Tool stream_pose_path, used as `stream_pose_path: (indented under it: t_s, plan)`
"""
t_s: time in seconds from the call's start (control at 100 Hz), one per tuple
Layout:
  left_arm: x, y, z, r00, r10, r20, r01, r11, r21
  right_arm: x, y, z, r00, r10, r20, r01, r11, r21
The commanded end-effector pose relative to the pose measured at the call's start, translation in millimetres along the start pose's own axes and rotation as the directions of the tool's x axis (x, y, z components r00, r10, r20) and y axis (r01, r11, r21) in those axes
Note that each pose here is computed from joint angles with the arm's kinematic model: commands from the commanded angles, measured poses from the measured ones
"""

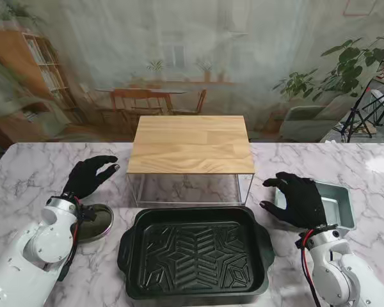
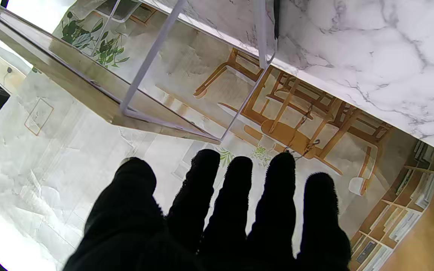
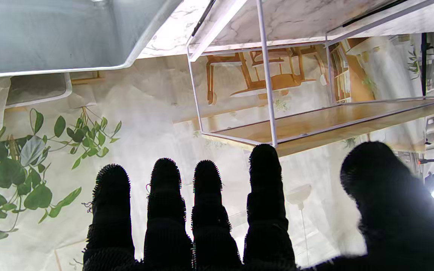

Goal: Stack the baking trays onto the shelf

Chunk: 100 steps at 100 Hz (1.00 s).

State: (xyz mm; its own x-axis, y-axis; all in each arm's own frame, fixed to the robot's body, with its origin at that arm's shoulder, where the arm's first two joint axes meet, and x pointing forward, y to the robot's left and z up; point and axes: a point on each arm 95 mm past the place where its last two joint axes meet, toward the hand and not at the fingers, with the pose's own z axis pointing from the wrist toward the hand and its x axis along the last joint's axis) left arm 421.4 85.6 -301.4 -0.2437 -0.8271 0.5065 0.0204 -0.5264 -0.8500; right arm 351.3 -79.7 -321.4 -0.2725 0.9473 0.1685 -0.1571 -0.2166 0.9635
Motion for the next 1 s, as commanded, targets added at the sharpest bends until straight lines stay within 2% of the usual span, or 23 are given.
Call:
stream_pose_path:
  t_s: [0.0,0.15,0.33,0.57,0.63,0.76,0.99]
  plan:
    - [0.1,1.9,0.1,1.0,-0.001,0.0,0.001,1.0,-0.014,-0.6,0.0,0.1,1.0,-0.001,-0.003,0.001,1.0,-0.003]
    - [-2.9,-0.2,-2.0,1.0,-0.004,0.008,0.004,1.0,-0.004,0.0,2.1,3.3,1.0,-0.008,-0.017,0.007,1.0,-0.013]
    - [-3.1,-3.8,-4.2,1.0,-0.002,0.005,0.002,1.0,0.017,-1.7,-0.1,-0.6,0.998,-0.049,-0.028,0.05,0.998,0.025]
    - [-2.9,-2.9,-1.9,1.0,-0.001,0.006,0.001,1.0,0.011,-23.0,5.0,-15.4,0.988,-0.153,-0.037,0.155,0.985,0.077]
    - [-3.3,-2.1,-1.3,1.0,-0.002,0.008,0.002,1.0,0.009,-27.5,8.1,-21.2,0.982,-0.187,-0.033,0.189,0.975,0.115]
    - [-2.4,-0.2,0.9,1.0,-0.006,0.01,0.006,1.0,0.003,-38.6,13.3,-33.6,0.963,-0.267,-0.041,0.269,0.939,0.215]
    - [-1.7,0.2,3.4,1.0,-0.002,0.008,0.001,1.0,0.004,-55.7,11.6,-38.2,0.937,-0.345,-0.052,0.344,0.887,0.308]
